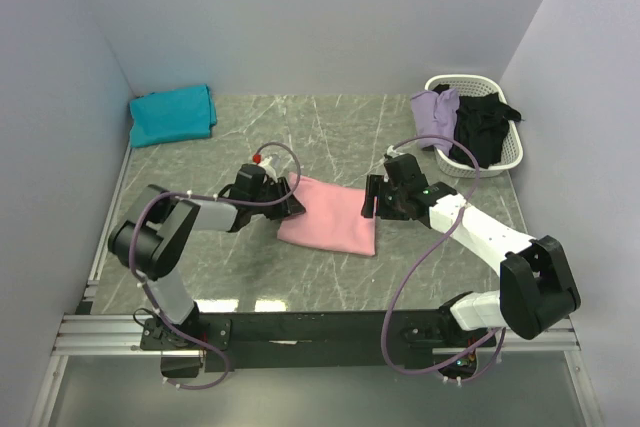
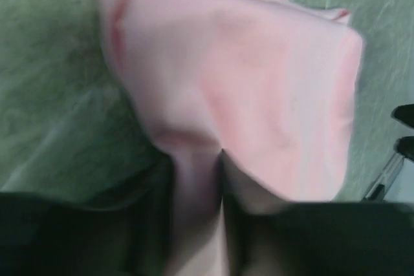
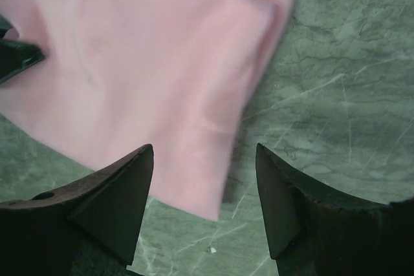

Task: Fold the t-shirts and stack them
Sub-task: Neatly place the folded tshirt to the corner

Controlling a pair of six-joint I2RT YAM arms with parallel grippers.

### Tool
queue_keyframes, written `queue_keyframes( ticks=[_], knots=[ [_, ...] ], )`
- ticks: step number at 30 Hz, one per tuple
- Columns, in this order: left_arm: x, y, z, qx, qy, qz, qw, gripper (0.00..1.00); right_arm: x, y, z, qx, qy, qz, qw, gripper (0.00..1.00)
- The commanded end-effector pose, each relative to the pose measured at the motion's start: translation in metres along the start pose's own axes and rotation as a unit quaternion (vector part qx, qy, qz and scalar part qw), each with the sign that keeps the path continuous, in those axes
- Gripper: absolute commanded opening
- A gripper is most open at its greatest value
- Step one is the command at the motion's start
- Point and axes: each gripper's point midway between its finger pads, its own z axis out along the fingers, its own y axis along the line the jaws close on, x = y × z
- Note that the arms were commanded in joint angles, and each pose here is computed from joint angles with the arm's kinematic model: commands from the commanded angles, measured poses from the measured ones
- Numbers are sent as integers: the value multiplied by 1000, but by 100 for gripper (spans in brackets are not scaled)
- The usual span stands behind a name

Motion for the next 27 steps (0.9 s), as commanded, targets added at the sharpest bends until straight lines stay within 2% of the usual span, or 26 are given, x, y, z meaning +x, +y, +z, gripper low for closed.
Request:
queue_keyframes(
  ticks=[1,3,8,9,11,12,13,18,27],
  knots=[
    [36,18,18,-24,80,-23,996,20,-20,13,0,-14,-24,-10,1000,71],
    [24,13,29,-24,82,-16,996,1,-22,12,1,-13,-23,-11,1000,71],
    [-21,-3,47,-27,73,28,997,1,-22,14,10,-15,-13,-13,1000,71],
    [-50,-14,52,-21,51,39,998,1,-21,15,11,-18,-11,-13,1000,71],
    [-68,-17,51,-31,50,53,997,1,-19,17,15,-22,-3,-12,1000,71],
    [-98,-27,52,-29,25,65,997,1,-17,17,19,-22,2,-12,1000,71],
    [-107,-21,49,-52,24,65,996,1,-17,19,19,-26,4,-13,1000,71],
    [-179,-14,42,-67,-24,87,994,1,-16,19,28,-26,15,-22,999,71],
    [-266,20,27,-106,-73,119,985,1,-18,23,45,-35,31,-24,999,71]
  ],
)
